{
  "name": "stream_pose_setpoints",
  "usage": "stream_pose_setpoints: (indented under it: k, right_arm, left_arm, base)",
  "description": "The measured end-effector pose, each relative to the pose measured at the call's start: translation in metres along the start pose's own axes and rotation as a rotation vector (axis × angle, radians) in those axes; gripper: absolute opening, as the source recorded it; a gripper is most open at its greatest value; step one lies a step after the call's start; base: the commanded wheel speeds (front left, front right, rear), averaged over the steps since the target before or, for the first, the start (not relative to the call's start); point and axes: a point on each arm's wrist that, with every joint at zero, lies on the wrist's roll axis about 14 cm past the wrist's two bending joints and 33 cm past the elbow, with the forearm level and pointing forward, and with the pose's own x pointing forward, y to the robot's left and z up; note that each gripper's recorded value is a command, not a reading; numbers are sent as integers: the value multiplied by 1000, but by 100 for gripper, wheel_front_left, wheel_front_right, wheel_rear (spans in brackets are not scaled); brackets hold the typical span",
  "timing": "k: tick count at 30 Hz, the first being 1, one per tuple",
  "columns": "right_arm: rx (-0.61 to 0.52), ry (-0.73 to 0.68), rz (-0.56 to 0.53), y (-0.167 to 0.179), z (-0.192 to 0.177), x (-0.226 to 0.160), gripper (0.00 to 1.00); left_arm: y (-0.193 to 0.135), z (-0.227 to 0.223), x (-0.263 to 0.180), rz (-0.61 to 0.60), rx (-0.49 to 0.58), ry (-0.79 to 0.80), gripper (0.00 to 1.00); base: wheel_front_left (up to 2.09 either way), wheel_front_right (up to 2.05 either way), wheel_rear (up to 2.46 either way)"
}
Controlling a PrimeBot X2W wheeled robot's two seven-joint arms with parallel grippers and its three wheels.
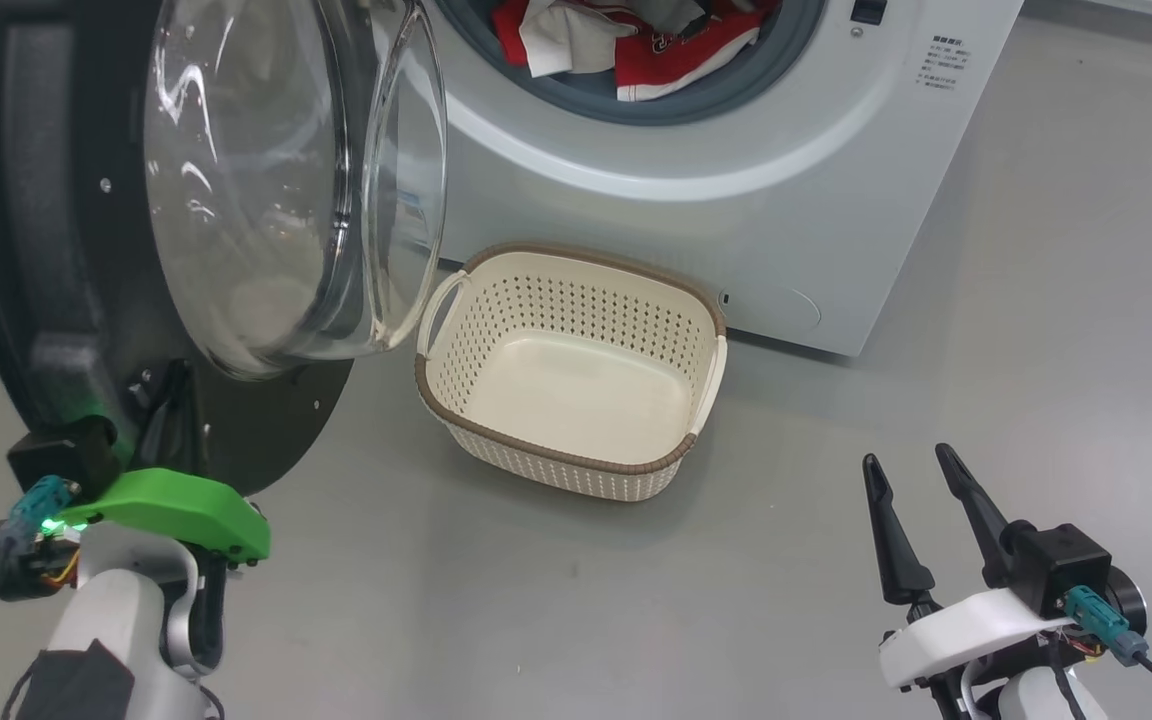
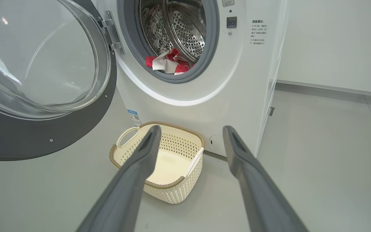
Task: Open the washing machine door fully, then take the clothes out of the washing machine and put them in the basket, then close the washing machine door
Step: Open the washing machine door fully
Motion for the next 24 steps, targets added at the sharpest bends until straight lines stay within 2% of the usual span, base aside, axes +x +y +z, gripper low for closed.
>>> stream_pose_setpoints:
  k: [24]
  right_arm:
    - [-23,71,20,-21,-28,23,100]
  left_arm:
    - [98,20,27,266,8,-35,0]
  base:
    - [0,0,0]
